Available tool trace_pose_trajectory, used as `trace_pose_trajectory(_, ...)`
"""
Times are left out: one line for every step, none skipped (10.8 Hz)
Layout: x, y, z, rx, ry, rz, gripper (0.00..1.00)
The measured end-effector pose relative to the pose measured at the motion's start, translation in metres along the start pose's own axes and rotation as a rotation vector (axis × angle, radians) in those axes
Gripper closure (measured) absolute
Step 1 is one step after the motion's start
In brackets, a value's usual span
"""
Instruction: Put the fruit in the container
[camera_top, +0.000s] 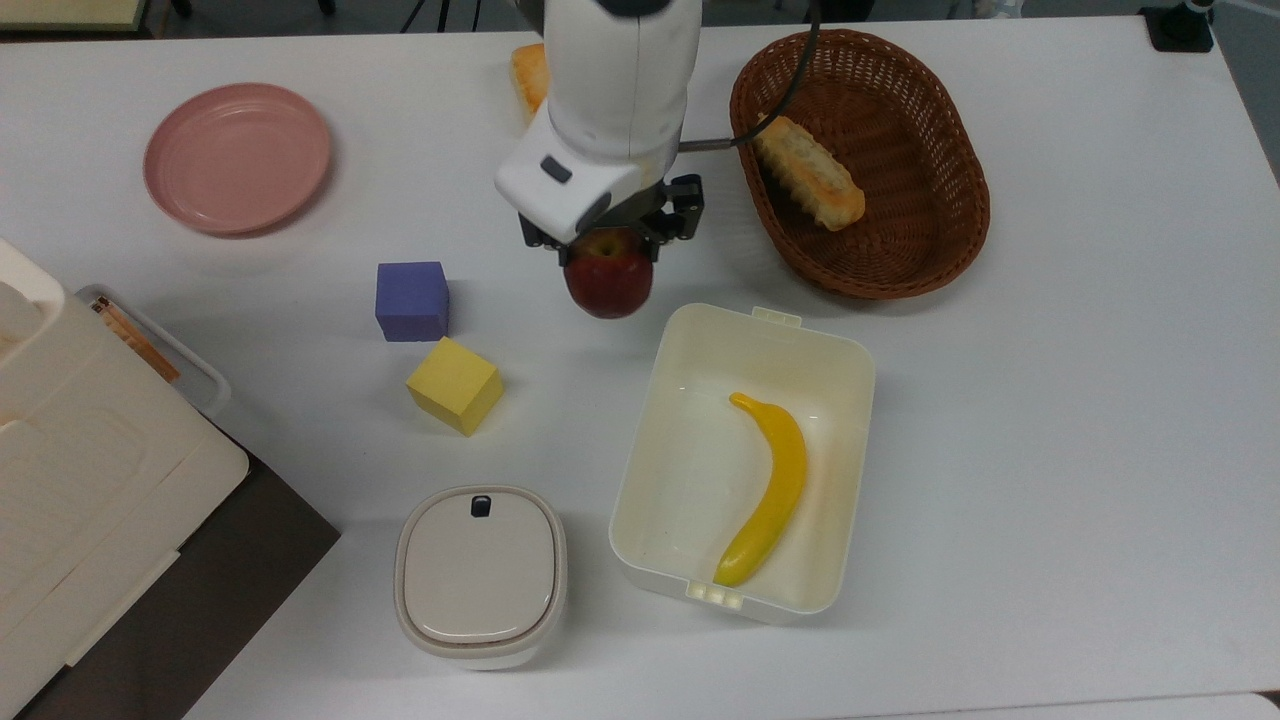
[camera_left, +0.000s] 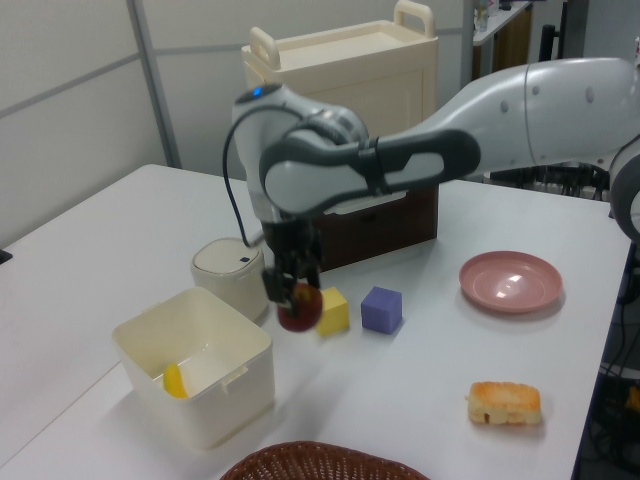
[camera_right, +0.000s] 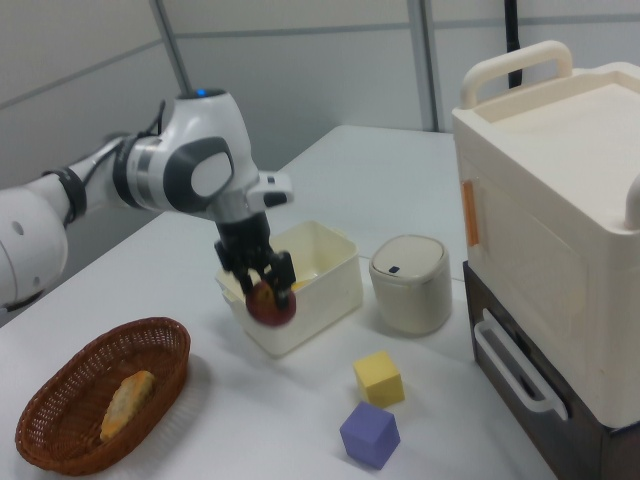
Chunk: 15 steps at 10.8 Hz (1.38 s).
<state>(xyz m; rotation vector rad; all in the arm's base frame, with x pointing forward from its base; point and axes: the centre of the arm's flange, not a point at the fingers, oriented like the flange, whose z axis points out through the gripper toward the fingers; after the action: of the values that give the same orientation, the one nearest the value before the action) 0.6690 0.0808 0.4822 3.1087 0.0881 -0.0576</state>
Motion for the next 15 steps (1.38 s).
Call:
trace_pose_trajectory(0.007, -0.003, -0.020, 0.046, 0.086, 0.070, 0.22)
trace_pose_trajectory(0.016, -0.008, -0.037, 0.090, 0.181, 0.157, 0.22)
trace_pose_trajectory(0.024, -0.018, -0.051, 0.134, 0.280, 0.243, 0.22)
trace_pose_trajectory(0.029, -0.036, -0.061, 0.179, 0.360, 0.319, 0.22)
trace_pose_trajectory(0.030, -0.054, -0.065, 0.205, 0.394, 0.361, 0.17)
trace_pose_trajectory(0.029, -0.062, -0.067, 0.214, 0.402, 0.379, 0.02)
trace_pose_trajectory(0.029, -0.061, -0.067, 0.215, 0.402, 0.386, 0.00)
trace_pose_trajectory(0.030, -0.055, -0.067, 0.211, 0.403, 0.395, 0.00)
trace_pose_trajectory(0.031, -0.047, -0.066, 0.203, 0.403, 0.398, 0.00)
trace_pose_trajectory(0.030, -0.037, -0.064, 0.178, 0.380, 0.369, 0.00)
trace_pose_trajectory(0.024, -0.029, -0.059, 0.136, 0.319, 0.298, 0.00)
trace_pose_trajectory(0.015, -0.020, -0.056, 0.093, 0.240, 0.214, 0.00)
trace_pose_trajectory(0.004, -0.008, -0.058, 0.053, 0.172, 0.141, 0.00)
trace_pose_trajectory(-0.007, 0.009, -0.062, 0.009, 0.117, 0.080, 0.00)
trace_pose_trajectory(-0.017, 0.028, -0.066, -0.029, 0.062, 0.027, 0.00)
